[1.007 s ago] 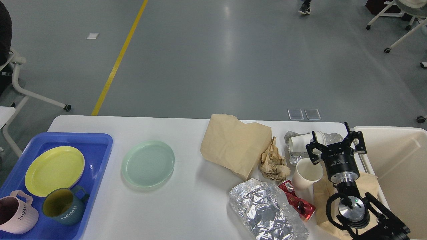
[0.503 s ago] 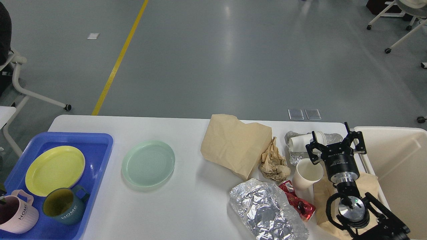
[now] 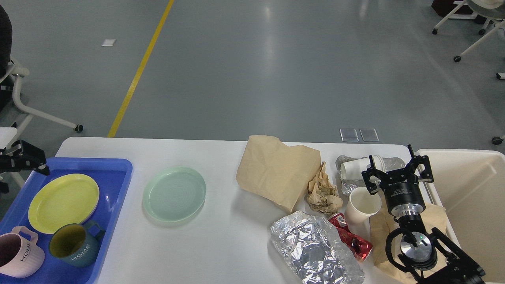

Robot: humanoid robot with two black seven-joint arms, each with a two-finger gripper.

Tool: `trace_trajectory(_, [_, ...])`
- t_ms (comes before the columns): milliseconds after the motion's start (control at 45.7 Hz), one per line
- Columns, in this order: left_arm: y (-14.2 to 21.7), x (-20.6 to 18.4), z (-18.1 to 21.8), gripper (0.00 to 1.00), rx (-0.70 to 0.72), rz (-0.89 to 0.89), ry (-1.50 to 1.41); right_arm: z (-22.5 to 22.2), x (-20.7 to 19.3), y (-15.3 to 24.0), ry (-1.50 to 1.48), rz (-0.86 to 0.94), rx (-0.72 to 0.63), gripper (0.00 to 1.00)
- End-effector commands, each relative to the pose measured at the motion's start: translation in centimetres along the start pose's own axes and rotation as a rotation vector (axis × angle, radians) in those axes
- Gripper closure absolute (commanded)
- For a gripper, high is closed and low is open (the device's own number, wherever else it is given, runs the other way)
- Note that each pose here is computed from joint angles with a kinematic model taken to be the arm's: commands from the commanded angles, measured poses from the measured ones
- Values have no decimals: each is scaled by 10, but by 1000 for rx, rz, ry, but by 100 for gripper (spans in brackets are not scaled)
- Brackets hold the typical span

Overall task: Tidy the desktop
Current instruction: 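Move the left gripper to the pale green plate and grip its rim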

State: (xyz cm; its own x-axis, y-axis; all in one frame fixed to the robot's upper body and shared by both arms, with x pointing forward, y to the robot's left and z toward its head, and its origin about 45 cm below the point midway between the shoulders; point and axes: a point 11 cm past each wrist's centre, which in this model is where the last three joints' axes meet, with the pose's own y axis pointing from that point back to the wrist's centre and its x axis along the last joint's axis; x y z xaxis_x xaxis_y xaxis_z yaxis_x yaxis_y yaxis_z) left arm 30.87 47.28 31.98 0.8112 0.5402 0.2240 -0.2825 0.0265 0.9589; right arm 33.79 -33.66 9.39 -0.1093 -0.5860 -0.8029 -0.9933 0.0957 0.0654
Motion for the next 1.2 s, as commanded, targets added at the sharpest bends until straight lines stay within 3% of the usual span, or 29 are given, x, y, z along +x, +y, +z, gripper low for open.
trace_trajectory(0, [36,-10,59,13,-22,-2,-148,0,0,0,0,0,0,0])
trace_trajectory(241, [69,-47,147,13,-25,-4,-268,0,0,0,0,0,0,0])
trace_trajectory(481, [103,-82,199,13,-50,-73,-355,0,0,0,0,0,0,0])
trace_trajectory(810, [99,-98,205,13,-50,-124,-370,0,0,0,0,0,0,0])
trace_trajectory(919, [97,-98,201,7,-44,-150,-354,0,0,0,0,0,0,0])
trace_trajectory(1182, [66,-93,189,6,-57,-191,-302,0,0,0,0,0,0,0])
